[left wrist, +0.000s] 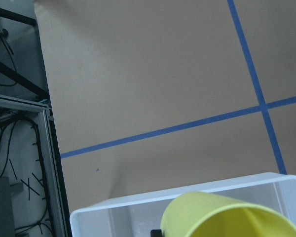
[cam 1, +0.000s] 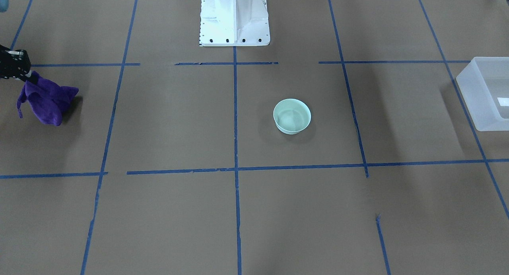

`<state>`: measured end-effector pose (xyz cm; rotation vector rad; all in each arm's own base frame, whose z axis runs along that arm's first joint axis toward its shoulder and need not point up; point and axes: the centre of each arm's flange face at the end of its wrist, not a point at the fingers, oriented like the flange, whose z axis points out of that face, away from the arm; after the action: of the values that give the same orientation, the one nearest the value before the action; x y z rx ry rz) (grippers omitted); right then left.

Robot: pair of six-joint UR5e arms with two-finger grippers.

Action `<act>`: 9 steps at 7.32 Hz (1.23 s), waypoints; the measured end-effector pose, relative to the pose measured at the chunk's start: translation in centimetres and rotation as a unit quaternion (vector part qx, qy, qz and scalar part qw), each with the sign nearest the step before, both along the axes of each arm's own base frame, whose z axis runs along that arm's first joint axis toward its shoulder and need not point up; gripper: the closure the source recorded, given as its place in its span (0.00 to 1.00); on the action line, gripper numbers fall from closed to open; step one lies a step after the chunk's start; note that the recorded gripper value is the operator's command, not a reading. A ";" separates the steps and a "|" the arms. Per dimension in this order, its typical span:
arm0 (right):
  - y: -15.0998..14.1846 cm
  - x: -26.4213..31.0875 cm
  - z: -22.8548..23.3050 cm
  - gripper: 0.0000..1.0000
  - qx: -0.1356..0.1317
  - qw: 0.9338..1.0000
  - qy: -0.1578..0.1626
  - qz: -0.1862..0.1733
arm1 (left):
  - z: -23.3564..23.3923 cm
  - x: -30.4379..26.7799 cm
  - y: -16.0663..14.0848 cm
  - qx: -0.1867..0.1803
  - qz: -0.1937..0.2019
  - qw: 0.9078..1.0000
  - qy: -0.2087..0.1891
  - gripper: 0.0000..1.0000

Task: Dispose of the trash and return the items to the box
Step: 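Grasp the purple cloth with the right gripper and lift it, then carry the purple cloth off the table with the right gripper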

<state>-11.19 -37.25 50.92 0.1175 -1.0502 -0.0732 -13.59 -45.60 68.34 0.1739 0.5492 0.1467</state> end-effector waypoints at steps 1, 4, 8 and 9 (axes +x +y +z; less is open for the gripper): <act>-0.2 1.6 -1.5 1.00 0.009 1.000 -0.013 0.015 | 1.5 0.3 1.6 -0.009 0.001 1.000 0.008 1.00; -0.6 6.9 -5.2 1.00 0.045 0.996 -0.029 0.078 | 5.6 2.2 4.7 -0.013 0.011 0.998 0.056 1.00; -0.8 12.0 -6.4 1.00 0.068 0.987 -0.026 0.140 | 8.3 6.7 5.8 0.006 0.062 0.993 0.098 1.00; -0.7 13.4 -6.4 1.00 0.074 0.985 -0.023 0.155 | 9.1 7.6 5.9 0.010 0.072 0.992 0.104 1.00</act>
<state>2.19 -37.97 44.55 0.4180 -1.0610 0.1349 -5.99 -39.65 77.45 0.1701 0.7678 0.2775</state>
